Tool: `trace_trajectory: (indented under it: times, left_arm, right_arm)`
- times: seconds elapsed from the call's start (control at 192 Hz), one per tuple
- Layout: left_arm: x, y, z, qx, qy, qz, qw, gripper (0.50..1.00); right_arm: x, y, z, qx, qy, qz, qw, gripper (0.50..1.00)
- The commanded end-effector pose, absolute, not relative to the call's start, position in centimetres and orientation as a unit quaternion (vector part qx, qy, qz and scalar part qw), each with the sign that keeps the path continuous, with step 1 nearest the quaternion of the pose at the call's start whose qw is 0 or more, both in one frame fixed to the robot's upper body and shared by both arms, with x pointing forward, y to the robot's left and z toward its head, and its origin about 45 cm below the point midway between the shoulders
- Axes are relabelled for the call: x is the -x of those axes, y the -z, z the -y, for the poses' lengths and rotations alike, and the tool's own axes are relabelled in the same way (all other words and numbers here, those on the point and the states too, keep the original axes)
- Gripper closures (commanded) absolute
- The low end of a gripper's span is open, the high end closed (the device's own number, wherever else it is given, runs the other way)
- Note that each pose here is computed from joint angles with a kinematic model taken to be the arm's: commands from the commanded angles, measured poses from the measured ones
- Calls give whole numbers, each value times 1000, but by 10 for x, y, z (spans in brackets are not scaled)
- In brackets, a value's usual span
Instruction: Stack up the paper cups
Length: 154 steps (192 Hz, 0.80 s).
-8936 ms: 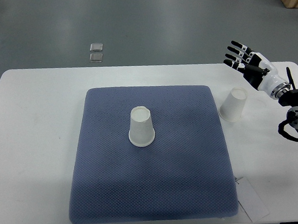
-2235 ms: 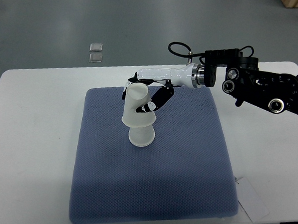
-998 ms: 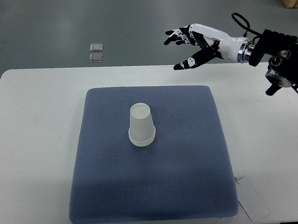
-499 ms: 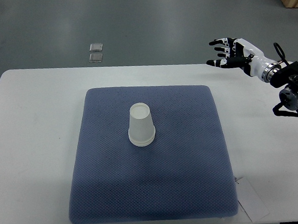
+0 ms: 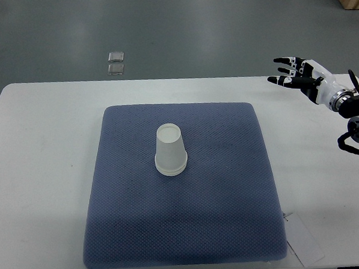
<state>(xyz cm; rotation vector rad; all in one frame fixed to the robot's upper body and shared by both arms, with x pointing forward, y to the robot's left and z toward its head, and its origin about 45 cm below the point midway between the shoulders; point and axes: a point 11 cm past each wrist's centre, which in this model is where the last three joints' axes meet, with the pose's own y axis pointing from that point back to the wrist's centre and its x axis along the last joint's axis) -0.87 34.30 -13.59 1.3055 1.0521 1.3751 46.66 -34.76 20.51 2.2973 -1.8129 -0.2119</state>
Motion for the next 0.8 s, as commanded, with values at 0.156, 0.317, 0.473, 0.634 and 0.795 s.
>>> trace_trajectory:
  times: [0.156,0.317,0.473,0.634,0.795]
  left_arm:
    - [9,136,-343,-532,-561,-429,468,500]
    - [9,136,-343,-532,-561,-429,468,500]
    - [9,136,-343,-532,-561,-429,468,500]
    - [9,136,-343,-532,-561,-429,468,500]
    - [9,136,-343,-532,-561,-429,468,500]
  right_arm:
    - [-464,-193,356,-758,109,638,76,579]
    - [-461,-190,358,-750,136,646,49,579]
    - [-460,-184,351,-745,165,646,21,579]
    - [-458,-179,350,-743,175,646,15,581]
    - [-456,-171,335,-746,189,639,8,579]
